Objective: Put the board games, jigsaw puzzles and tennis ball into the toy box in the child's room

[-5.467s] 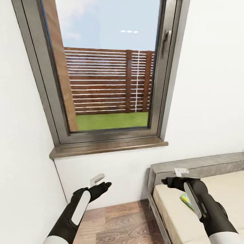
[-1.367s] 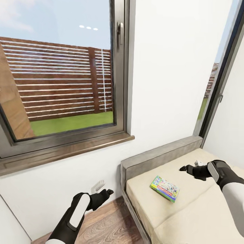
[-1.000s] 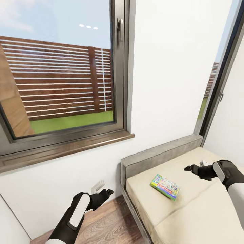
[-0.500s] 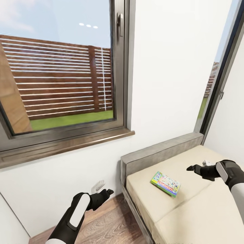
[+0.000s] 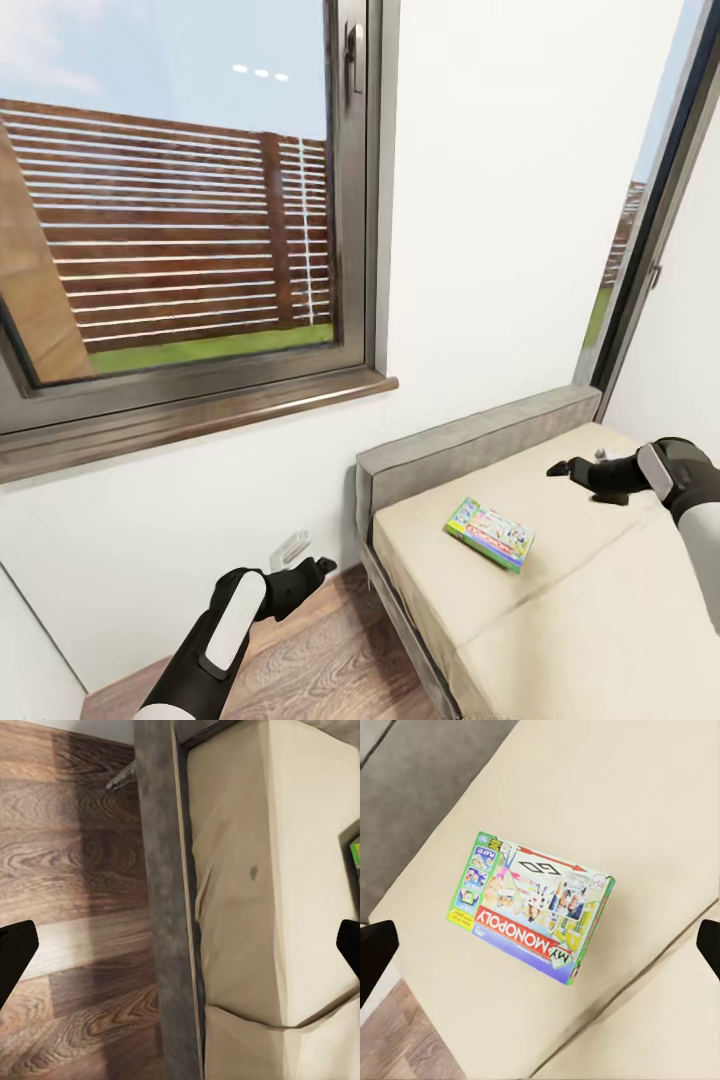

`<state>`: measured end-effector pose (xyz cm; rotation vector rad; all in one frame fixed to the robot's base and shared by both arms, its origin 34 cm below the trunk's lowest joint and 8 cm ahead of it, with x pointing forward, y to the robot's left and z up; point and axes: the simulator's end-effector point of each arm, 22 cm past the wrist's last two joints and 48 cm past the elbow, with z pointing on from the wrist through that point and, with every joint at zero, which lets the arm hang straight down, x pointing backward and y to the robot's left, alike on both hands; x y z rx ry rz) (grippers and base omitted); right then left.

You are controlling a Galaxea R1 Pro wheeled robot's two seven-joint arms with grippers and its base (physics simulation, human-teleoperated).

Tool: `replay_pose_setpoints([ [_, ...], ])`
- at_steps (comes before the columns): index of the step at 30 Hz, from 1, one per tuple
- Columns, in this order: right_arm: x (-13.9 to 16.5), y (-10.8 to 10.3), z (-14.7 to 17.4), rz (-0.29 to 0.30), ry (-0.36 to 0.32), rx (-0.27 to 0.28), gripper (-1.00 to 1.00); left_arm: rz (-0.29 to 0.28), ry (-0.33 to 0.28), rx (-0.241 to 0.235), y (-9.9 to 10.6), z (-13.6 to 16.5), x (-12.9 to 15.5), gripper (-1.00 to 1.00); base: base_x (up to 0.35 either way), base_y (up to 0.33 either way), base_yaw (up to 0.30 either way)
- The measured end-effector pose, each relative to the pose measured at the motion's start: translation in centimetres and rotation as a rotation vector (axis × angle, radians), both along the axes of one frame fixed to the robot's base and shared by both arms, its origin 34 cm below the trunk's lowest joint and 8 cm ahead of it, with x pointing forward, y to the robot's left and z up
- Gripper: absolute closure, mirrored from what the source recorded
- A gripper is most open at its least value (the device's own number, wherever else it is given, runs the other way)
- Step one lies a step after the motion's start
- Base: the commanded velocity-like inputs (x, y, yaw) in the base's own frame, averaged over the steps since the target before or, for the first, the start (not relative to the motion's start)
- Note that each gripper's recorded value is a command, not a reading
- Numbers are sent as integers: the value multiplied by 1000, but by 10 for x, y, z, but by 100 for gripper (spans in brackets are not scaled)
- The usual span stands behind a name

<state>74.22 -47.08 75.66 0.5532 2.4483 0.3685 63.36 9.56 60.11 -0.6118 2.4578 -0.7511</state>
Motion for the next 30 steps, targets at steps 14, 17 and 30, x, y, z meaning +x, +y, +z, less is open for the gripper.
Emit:
replay_pose_setpoints([
  [14, 24, 10, 41, 12, -46, 48, -100, 1, 1, -6, 0, -28, -5, -100, 0, 0, 0],
  [17, 25, 10, 38, 13, -50, 49, -100, 5, 2, -15, 0, -34, -6, -100, 0, 0, 0],
  [30, 21, 13, 14, 17, -60, 66, -100, 17, 10, -49, -3, -59, -11, -100, 0, 0, 0],
])
